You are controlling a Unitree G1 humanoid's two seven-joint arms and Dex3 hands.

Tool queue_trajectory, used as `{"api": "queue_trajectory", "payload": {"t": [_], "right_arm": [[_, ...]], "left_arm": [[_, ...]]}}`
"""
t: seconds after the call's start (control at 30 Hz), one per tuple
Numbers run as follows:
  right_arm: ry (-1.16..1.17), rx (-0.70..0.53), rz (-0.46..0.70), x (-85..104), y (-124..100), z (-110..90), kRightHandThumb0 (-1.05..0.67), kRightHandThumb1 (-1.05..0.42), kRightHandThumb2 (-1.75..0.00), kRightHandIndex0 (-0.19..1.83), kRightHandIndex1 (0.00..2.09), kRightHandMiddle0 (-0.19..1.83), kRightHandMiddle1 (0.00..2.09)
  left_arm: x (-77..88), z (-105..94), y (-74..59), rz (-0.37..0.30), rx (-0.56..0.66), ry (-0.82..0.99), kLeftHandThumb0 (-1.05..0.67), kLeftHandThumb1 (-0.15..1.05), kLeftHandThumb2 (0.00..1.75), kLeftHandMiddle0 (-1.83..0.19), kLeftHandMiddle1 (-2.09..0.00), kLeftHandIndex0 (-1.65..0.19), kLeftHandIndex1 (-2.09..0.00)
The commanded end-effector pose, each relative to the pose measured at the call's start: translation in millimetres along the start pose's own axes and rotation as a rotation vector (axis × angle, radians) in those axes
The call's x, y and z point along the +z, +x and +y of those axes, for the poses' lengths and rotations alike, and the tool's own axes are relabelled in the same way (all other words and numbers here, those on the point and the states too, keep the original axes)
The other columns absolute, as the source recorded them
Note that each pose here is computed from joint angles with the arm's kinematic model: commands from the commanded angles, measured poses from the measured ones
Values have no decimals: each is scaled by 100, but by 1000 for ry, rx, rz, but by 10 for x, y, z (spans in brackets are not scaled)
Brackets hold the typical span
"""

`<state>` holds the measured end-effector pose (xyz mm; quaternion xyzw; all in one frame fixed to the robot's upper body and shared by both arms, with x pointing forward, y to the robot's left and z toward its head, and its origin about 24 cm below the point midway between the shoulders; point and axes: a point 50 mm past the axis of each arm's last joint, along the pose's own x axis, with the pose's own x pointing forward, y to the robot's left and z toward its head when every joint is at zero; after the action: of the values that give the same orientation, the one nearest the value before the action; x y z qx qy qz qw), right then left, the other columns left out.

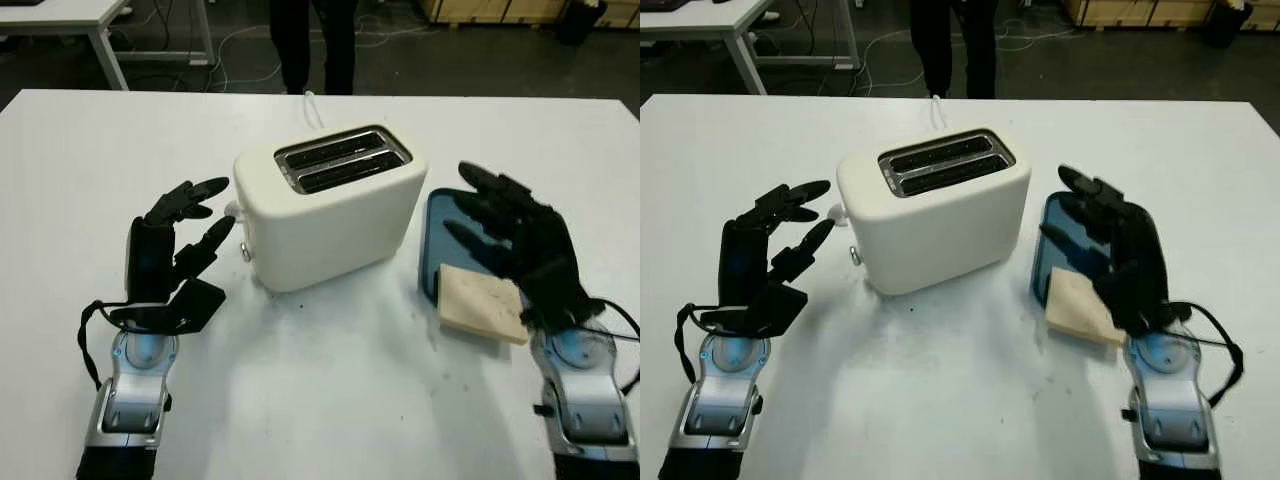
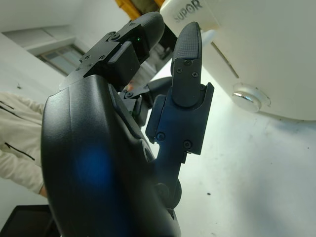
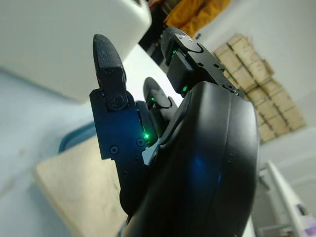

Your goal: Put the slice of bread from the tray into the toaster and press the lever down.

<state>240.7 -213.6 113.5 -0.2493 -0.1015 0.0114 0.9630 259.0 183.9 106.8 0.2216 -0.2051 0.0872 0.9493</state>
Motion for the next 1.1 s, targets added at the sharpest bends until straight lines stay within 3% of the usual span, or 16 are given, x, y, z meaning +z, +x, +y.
{"api": "queue_trajectory", "payload": {"t": [0.0,0.33,0.67,1.07], "right_arm": [[-67,36,-23,30,-81,24,-54,-91,-1,59,1,53,0],[-420,163,14,17,-342,82,-61,-91,-1,38,0,33,0],[-712,255,36,-2,-334,59,-71,-87,0,15,0,14,0],[-894,283,82,-36,-407,126,-70,-84,0,7,0,11,0]], "left_arm": [[4,0,1,-5,3,-6,-57,92,29,-39,-124,-71,-30],[-9,24,2,-4,-6,15,-57,92,30,-39,-124,-70,-30],[0,29,17,-12,-4,18,-56,92,29,-40,-124,-70,-32],[10,29,16,-10,-8,15,-56,92,29,-40,-126,-69,-34]]}}
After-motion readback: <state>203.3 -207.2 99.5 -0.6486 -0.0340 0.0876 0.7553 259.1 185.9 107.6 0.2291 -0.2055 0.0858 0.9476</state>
